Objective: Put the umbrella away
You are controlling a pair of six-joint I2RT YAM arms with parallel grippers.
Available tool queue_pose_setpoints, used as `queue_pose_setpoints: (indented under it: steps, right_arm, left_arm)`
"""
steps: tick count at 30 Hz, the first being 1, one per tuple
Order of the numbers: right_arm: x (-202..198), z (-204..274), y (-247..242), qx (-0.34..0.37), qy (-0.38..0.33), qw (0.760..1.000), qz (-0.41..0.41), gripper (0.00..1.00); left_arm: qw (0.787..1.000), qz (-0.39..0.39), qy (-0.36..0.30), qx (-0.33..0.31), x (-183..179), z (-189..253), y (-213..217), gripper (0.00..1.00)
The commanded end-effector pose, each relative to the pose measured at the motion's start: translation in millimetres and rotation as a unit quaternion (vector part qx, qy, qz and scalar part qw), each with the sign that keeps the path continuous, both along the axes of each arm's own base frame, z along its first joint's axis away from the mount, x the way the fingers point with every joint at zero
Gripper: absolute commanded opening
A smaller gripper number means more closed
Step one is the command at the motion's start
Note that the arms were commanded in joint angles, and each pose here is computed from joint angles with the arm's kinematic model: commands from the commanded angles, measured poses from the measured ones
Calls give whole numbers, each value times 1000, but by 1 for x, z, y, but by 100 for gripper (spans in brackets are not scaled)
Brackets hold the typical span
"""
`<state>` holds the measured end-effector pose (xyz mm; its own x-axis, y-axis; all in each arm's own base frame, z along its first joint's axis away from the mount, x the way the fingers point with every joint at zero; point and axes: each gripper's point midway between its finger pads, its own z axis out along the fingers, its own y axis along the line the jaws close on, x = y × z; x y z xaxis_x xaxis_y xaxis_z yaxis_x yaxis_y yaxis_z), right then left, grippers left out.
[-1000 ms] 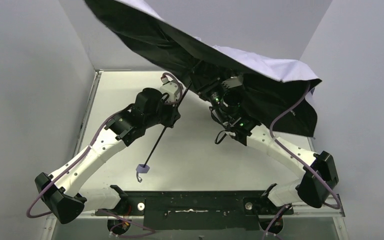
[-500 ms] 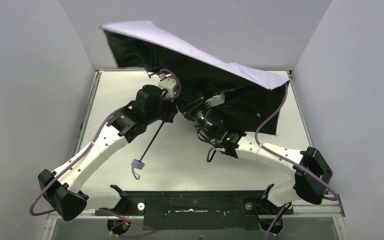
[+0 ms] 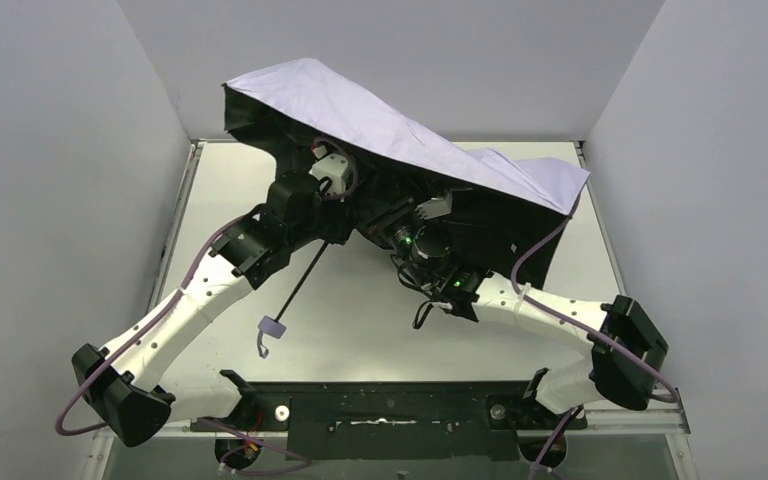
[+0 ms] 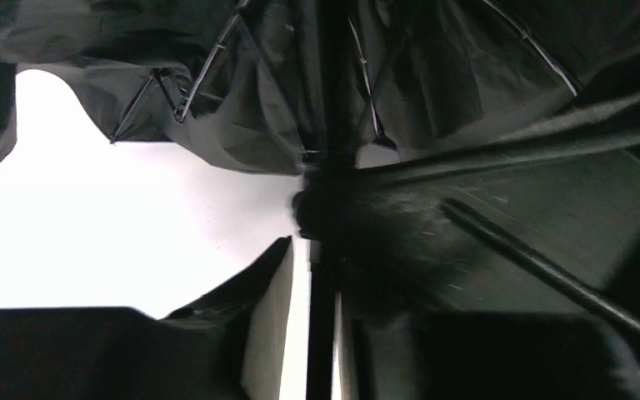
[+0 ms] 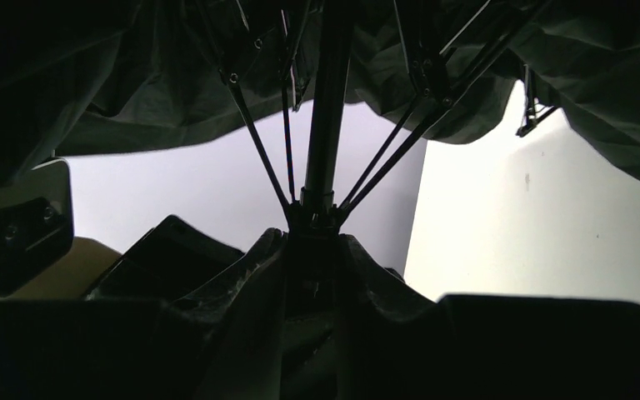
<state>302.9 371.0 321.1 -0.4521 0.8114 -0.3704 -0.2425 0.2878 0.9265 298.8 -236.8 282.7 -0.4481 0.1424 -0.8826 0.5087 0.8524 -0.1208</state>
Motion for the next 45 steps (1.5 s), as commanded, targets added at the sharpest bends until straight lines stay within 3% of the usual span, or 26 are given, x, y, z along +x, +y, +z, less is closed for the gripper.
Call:
queue_pose_setpoints:
  steps: [1, 6, 7, 22, 25, 28, 39, 45]
  right_arm:
    - [-28, -9, -2, -43, -10, 999, 22, 0]
    - [0, 11, -33, -25, -29, 999, -33, 0]
    - [4, 12, -37, -27, -30, 998, -38, 0]
    - [27, 7, -79, -56, -27, 995, -83, 0]
    - [29, 8, -82, -60, -28, 994, -86, 0]
    - [31, 9, -87, -61, -29, 994, -91, 0]
    - [26, 2, -100, -82, -22, 991, -100, 0]
    - [17, -17, -106, -93, 9, 991, -93, 0]
  left_arm:
    - [980, 9, -137, -146, 13, 94, -9, 35]
    - [987, -27, -61, -144, -21, 45, -15, 78]
    - [989, -35, -46, -140, -28, 36, -14, 80]
    - [990, -63, 80, -100, -89, -43, 9, 84]
    - [987, -78, 100, -102, -97, -51, 5, 80]
    - [984, -92, 120, -99, -102, -61, 1, 68]
    - [977, -115, 142, -105, -98, -70, -22, 0]
    - [982, -92, 104, -127, -72, -49, -35, 0]
